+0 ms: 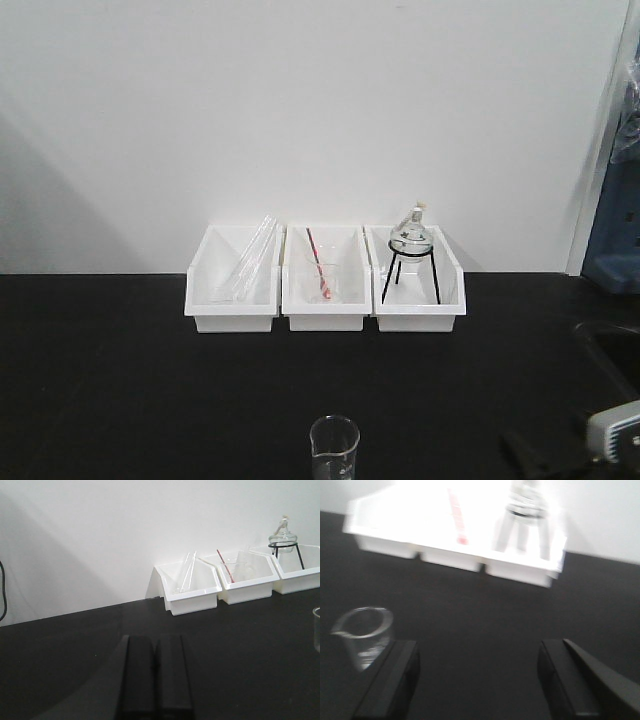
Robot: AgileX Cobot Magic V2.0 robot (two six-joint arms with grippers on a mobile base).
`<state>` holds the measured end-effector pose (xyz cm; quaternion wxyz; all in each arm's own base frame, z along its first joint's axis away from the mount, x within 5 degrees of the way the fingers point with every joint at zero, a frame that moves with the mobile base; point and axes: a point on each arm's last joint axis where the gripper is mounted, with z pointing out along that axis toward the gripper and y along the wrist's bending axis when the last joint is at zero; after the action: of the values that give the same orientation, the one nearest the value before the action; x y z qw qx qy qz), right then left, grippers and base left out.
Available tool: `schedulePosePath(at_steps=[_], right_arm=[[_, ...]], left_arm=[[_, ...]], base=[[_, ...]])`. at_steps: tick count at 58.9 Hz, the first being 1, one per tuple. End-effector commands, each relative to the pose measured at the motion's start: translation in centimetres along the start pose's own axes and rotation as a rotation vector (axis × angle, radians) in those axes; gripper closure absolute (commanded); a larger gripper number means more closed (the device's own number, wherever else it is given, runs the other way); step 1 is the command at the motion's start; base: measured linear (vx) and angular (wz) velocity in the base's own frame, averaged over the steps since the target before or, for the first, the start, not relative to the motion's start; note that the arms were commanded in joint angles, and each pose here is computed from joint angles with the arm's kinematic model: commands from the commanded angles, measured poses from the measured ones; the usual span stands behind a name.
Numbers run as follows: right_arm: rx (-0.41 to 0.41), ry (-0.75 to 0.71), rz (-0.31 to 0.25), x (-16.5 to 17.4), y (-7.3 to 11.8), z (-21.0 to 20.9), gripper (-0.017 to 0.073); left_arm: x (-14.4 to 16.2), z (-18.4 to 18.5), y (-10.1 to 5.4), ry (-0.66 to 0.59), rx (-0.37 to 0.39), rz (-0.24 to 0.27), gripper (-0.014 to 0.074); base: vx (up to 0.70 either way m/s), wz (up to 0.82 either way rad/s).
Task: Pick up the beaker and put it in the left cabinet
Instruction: 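Move the right gripper down toward the clear glass beaker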
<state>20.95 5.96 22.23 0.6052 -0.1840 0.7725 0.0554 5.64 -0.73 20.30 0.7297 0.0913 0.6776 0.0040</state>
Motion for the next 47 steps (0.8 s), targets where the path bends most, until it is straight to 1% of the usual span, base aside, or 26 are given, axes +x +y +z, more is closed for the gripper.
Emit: schedulePosePath(at_steps=[1, 7, 13, 17, 23, 30, 35, 44, 47], right_arm=[[-0.089, -0.161, -0.066, -1.7, 1.5, 1.0, 0.0031], [-0.143, -0.081, -0.063, 0.2, 2.6, 2.7, 0.0028], [-0.175, -0.049, -0.065, 1.6, 3.2, 3.9, 0.0017], [-0.201, -0.054, -0.069, 2.4, 3.6, 4.7, 0.0004], [-0.24, -0.095, -0.071, 3.0, 4.1, 5.6, -0.0018], [-0.304, -0.084, -0.072, 3.4, 4.9, 7.4, -0.0043], [-0.341, -0.083, -0.086, 3.4, 5.7, 8.8, -0.0048], [-0.377, -0.07, -0.095, 3.7, 7.1, 11.1, -0.0046], [-0.379, -0.059, -0.09, 4.0, 7.2, 11.8, -0.0046]], left_arm=[[-0.3, -0.1, 0.0, -0.077, -0.007, -0.006, 0.0592], [-0.3, -0.1, 0.0, -0.077, -0.007, -0.006, 0.0592], [-0.3, -0.1, 0.0, -0.077, -0.007, -0.006, 0.0592], [-0.3, -0.1, 0.0, -0.077, -0.007, -0.006, 0.0592], [-0.3, -0.1, 0.0, -0.077, -0.007, -0.006, 0.0592], [-0.3, -0.1, 0.0, -0.077, -0.007, -0.006, 0.0592], [-0.3, -0.1, 0.0, -0.077, -0.007, -0.006, 0.0592], [-0.3, -0.1, 0.0, -0.077, -0.007, -0.006, 0.0592], [-0.3, -0.1, 0.0, -0.077, -0.007, -0.006, 0.0592]], base=[[0.0, 0.0], [0.0, 0.0], [0.0, 0.0], [0.0, 0.0], [0.0, 0.0], [0.0, 0.0], [0.0, 0.0], [0.0, 0.0], [0.0, 0.0]])
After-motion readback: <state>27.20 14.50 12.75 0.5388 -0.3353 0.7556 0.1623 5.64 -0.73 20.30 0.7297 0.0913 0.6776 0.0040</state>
